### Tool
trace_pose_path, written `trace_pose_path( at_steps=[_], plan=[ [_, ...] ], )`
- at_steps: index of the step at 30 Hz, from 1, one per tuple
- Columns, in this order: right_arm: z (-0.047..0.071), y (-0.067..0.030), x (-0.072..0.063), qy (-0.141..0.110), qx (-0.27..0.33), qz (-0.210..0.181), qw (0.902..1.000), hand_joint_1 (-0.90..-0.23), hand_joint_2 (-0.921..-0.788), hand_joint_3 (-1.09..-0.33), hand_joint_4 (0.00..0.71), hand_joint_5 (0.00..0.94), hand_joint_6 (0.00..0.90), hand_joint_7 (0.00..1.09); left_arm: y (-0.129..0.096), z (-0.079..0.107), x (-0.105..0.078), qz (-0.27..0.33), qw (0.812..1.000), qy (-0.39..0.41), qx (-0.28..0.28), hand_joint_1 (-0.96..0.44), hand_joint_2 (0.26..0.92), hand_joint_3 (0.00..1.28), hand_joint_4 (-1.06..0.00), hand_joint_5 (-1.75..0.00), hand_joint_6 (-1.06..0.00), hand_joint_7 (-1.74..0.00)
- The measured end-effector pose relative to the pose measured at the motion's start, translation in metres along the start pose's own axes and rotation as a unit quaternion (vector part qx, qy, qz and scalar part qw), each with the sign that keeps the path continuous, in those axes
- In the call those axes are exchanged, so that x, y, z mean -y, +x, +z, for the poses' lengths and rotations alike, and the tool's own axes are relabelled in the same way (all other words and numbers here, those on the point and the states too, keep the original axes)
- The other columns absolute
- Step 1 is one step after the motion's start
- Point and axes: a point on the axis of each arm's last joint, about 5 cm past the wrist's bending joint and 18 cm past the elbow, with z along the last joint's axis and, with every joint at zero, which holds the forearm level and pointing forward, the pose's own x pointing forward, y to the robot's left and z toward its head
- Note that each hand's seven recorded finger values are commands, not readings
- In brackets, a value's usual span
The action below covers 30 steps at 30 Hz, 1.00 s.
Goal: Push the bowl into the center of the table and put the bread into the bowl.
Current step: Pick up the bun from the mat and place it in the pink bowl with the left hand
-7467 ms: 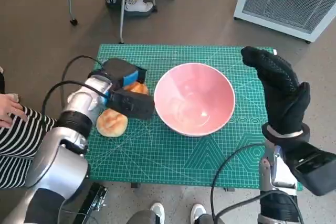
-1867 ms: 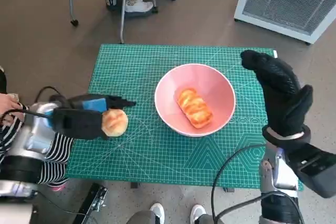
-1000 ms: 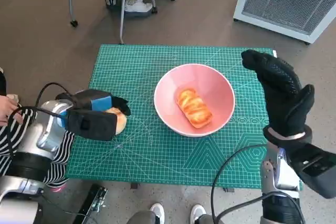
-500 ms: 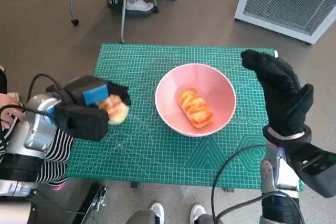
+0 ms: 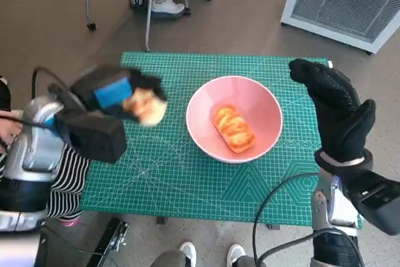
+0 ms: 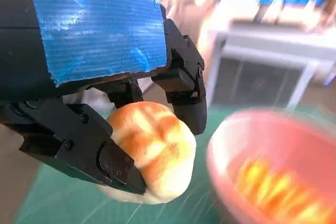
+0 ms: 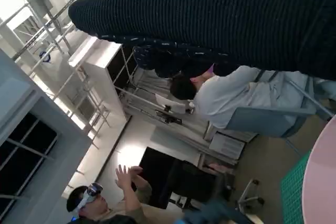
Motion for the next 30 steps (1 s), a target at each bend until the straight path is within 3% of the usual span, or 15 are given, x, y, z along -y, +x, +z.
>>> trace_pose_path(
  at_steps=[6, 12, 20, 23, 24, 25, 27, 30],
  plan=[
    [0.0, 0.0, 0.0, 0.0, 0.0, 0.0, 1.0, -0.672, -0.921, -0.697, 0.139, 0.0, 0.033, 0.45, 0.018, 0.02, 0.004, 0.027, 0.998, -0.019, 0.05, 0.0, 0.909, 0.01, -0.82, -1.03, -0.67, -1.1],
    [0.0, -0.0001, 0.0, 0.0, 0.0, 0.0, 1.0, -0.666, -0.921, -0.697, 0.139, 0.0, 0.033, 0.45, 0.037, 0.037, 0.014, 0.016, 0.996, -0.032, 0.088, 0.0, 0.917, 0.01, -0.81, -1.06, -0.65, -1.12],
    [0.001, -0.0022, 0.001, -0.002, 0.001, -0.001, 1.0, -0.664, -0.921, -0.699, 0.137, 0.0, 0.032, 0.45, 0.055, 0.043, 0.023, -0.019, 0.994, -0.043, 0.095, 0.0, 0.92, 0.06, -0.74, -1.14, -0.59, -1.17],
    [0.002, -0.0032, 0.0, -0.003, 0.002, -0.001, 1.0, -0.664, -0.921, -0.7, 0.142, 0.002, 0.034, 0.45, 0.062, 0.042, 0.029, -0.047, 0.994, -0.048, 0.088, 0.0, 0.921, 0.17, -0.58, -1.25, -0.48, -1.33],
    [0.002, -0.0037, 0.0, -0.003, 0.002, -0.002, 1.0, -0.664, -0.921, -0.699, 0.144, 0.003, 0.035, 0.45, 0.064, 0.041, 0.031, -0.058, 0.994, -0.049, 0.084, -0.03, 0.872, 0.16, -0.52, -1.03, -0.43, -1.13],
    [0.002, -0.0041, 0.0, -0.003, 0.002, -0.002, 1.0, -0.664, -0.921, -0.699, 0.145, 0.004, 0.036, 0.45, 0.065, 0.04, 0.033, -0.069, 0.993, -0.051, 0.081, -0.05, 0.855, 0.15, -0.49, -0.88, -0.41, -1.01],
    [0.002, -0.0057, 0.0, -0.004, 0.001, -0.003, 1.0, -0.665, -0.921, -0.698, 0.149, 0.006, 0.038, 0.45, 0.068, 0.038, 0.039, -0.09, 0.992, -0.057, 0.074, -0.08, 0.833, 0.09, -0.48, -0.44, -0.41, -0.65],
    [0.002, -0.0081, 0.001, -0.004, -0.002, -0.005, 1.0, -0.667, -0.921, -0.697, 0.151, 0.006, 0.039, 0.46, 0.071, 0.035, 0.046, -0.12, 0.989, -0.064, 0.063, -0.1, 0.809, 0.03, -0.41, -0.15, -0.38, -0.32]
  ],
)
